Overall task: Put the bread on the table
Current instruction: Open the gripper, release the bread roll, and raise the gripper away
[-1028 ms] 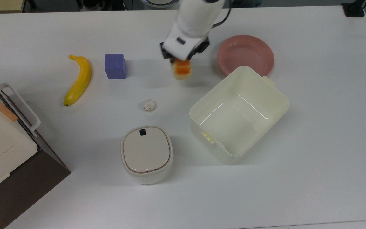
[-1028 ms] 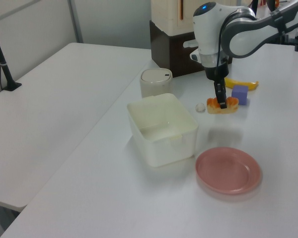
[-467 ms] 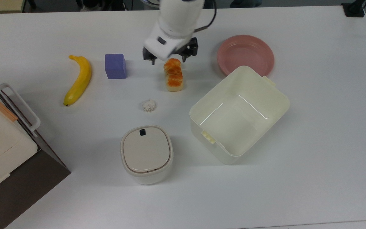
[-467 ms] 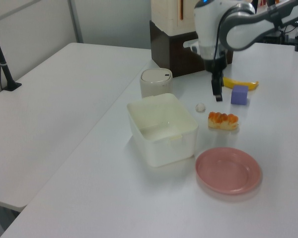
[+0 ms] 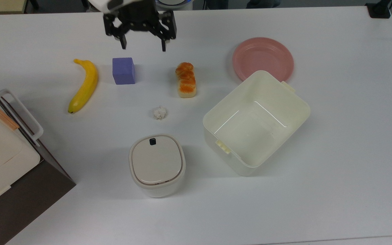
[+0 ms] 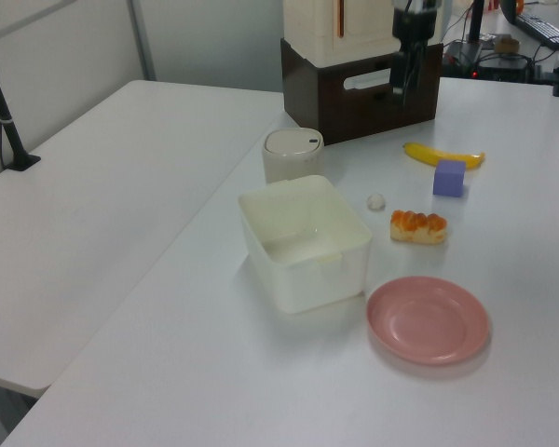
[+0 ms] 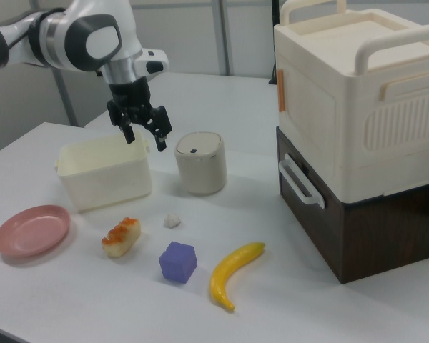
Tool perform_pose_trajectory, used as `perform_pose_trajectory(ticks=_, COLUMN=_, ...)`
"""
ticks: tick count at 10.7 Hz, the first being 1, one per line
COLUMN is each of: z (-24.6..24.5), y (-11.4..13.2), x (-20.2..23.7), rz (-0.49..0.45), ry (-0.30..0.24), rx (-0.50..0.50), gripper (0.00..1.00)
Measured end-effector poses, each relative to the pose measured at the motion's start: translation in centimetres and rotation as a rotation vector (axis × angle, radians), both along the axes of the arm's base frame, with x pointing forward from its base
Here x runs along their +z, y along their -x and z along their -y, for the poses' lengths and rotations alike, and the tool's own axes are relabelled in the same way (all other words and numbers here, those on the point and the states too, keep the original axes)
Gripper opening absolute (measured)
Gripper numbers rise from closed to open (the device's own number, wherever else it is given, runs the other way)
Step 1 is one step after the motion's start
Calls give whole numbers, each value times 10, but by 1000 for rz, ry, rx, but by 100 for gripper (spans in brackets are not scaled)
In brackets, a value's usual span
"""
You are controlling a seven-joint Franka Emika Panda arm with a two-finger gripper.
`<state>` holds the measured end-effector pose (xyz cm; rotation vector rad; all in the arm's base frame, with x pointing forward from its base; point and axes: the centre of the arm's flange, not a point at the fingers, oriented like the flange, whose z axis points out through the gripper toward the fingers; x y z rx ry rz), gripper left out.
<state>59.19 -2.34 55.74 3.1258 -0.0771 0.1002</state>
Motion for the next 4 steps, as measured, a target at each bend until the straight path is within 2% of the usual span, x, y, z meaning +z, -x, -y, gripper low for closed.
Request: perform_pose_trajectory(ticks=4, z=-7, y=1, x=3, rz=-13, ry=-1, rx=11, gripper=100)
